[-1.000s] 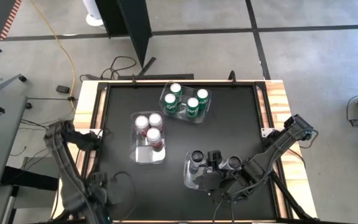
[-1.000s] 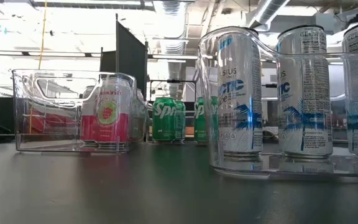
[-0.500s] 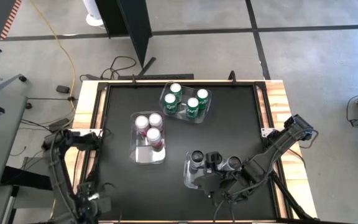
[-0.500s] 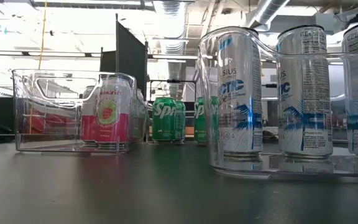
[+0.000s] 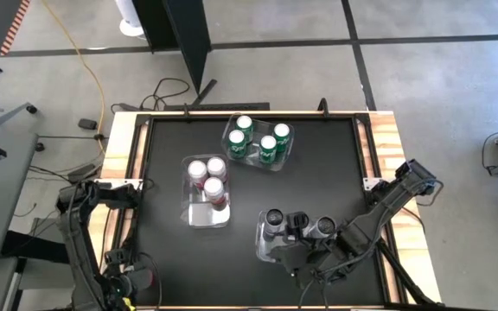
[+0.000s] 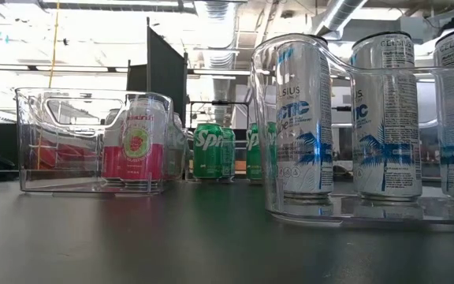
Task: Sort soda cans
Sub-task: Put the pink soda can into the center transparent bin, then move the middle transparent bin to the top left of the table
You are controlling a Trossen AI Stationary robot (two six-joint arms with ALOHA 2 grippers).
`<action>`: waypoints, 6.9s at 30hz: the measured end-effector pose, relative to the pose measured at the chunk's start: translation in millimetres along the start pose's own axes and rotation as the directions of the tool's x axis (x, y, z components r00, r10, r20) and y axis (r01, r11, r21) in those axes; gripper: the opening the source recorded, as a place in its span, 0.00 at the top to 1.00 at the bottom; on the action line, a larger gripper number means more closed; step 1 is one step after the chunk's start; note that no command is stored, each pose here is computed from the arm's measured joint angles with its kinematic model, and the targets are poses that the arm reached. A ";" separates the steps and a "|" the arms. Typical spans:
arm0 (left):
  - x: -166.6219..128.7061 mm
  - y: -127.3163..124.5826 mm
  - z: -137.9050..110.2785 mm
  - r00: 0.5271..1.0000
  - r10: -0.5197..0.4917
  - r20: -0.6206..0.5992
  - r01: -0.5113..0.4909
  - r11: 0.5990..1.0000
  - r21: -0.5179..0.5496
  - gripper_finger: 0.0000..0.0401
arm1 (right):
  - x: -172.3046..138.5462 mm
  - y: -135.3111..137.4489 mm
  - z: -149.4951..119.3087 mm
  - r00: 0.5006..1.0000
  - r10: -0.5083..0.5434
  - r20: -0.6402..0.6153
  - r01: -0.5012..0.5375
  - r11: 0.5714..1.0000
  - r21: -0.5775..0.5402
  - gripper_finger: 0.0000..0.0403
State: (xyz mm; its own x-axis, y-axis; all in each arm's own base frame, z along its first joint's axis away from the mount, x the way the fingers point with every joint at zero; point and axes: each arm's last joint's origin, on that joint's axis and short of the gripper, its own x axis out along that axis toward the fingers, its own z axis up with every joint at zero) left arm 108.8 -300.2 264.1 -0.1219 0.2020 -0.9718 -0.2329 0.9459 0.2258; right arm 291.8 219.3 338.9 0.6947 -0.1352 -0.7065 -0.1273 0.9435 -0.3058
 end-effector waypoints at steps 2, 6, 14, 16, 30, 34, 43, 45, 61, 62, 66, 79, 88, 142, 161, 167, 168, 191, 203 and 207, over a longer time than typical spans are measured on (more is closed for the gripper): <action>5.5 -0.4 -0.4 1.000 0.010 -0.003 -0.010 1.000 -0.003 0.05 | -0.9 1.6 0.2 1.000 0.004 0.006 -0.004 1.000 0.000 0.19; 15.8 -4.3 0.6 1.000 -0.009 0.002 0.009 1.000 -0.002 0.05 | -1.2 2.2 0.7 1.000 0.007 0.013 -0.007 1.000 0.003 0.19; 36.9 -10.0 3.7 0.999 -0.037 0.037 0.037 0.999 0.020 0.05 | -1.2 2.5 1.6 1.000 0.009 0.020 -0.009 1.000 0.009 0.19; 42.7 -13.2 6.1 0.997 -0.068 0.046 0.066 0.997 0.026 0.05 | -1.2 2.3 1.6 1.000 0.009 0.020 -0.009 1.000 0.009 0.19; 61.4 -16.6 15.5 0.991 -0.131 0.021 0.129 0.989 0.075 0.25 | -1.2 2.3 1.5 1.000 0.008 0.019 -0.009 1.000 0.009 0.19; 60.2 -15.9 25.9 0.991 -0.136 0.009 0.134 0.986 0.099 0.25 | -1.2 2.3 1.4 1.000 0.009 0.018 -0.009 1.000 0.009 0.19; 34.0 -3.7 77.3 0.990 -0.115 0.082 0.097 0.975 0.202 0.25 | -1.2 2.1 0.7 1.000 0.006 0.011 -0.006 1.000 0.004 0.19; 24.4 2.0 88.1 0.991 -0.104 0.086 0.082 0.971 0.223 0.25 | -1.2 2.2 0.4 1.000 0.007 0.010 -0.007 1.000 0.003 0.19; -86.5 95.9 160.1 0.916 -0.109 0.387 0.005 0.965 0.261 0.25 | -8.1 12.6 -2.6 0.999 0.028 0.016 -0.028 0.999 -0.024 0.19; -90.0 103.9 163.0 0.906 -0.104 0.411 0.001 0.970 0.242 0.25 | -9.1 14.0 -3.0 0.999 0.032 0.017 -0.031 0.999 -0.027 0.19; -95.5 142.6 179.1 0.898 -0.064 0.436 0.017 0.994 0.110 0.25 | -11.9 18.2 -4.2 0.999 0.041 0.021 -0.040 0.998 -0.038 0.19; -84.0 207.4 223.4 0.937 -0.149 0.316 0.158 0.988 -0.001 0.25 | -20.9 30.2 -10.1 0.998 0.063 0.014 -0.063 0.998 0.001 0.19; -34.0 192.6 220.5 0.987 -0.075 0.140 0.069 0.996 0.052 0.25 | -26.8 37.8 -12.7 0.997 0.074 0.025 -0.074 0.997 -0.014 0.19; 81.4 255.5 232.9 0.979 -0.082 0.188 0.102 0.989 -0.102 0.14 | -21.6 30.5 -9.9 0.999 0.040 0.027 -0.041 0.999 0.028 0.19; 61.1 254.8 225.5 0.987 -0.099 0.125 0.110 0.990 -0.090 0.14 | -18.1 25.7 -8.4 0.999 0.032 0.021 -0.033 0.999 0.043 0.19; 38.6 250.7 221.6 0.989 -0.096 0.115 0.104 0.992 -0.065 0.14 | -14.7 21.0 -7.1 1.000 0.021 0.015 -0.022 0.998 0.053 0.19; 34.7 249.4 220.4 0.989 -0.094 0.113 0.102 0.993 -0.062 0.14 | -14.6 20.9 -7.1 1.000 0.021 0.015 -0.022 0.998 0.053 0.19; -46.5 185.9 145.8 0.745 0.113 0.657 0.064 0.969 -0.239 0.22 | 1.6 -3.2 1.0 1.000 -0.030 0.006 0.029 0.999 0.042 0.19; 0.6 122.5 120.8 0.435 0.270 0.859 0.009 0.953 -0.304 0.42 | 41.1 -88.8 11.5 0.964 -0.256 -0.064 0.259 0.965 0.045 0.19; 14.1 122.4 115.2 0.434 0.288 0.854 -0.050 0.954 -0.297 0.47 | 60.2 -140.6 -2.1 0.953 -0.205 -0.222 0.222 0.974 0.051 0.20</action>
State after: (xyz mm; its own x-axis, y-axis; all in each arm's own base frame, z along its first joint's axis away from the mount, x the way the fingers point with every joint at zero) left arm 189.7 -152.3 270.2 0.7038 0.5768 -0.4147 -0.5021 0.8168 0.2841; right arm 350.0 77.8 337.9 0.5311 -0.3899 -0.7523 0.0665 0.9043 -0.4217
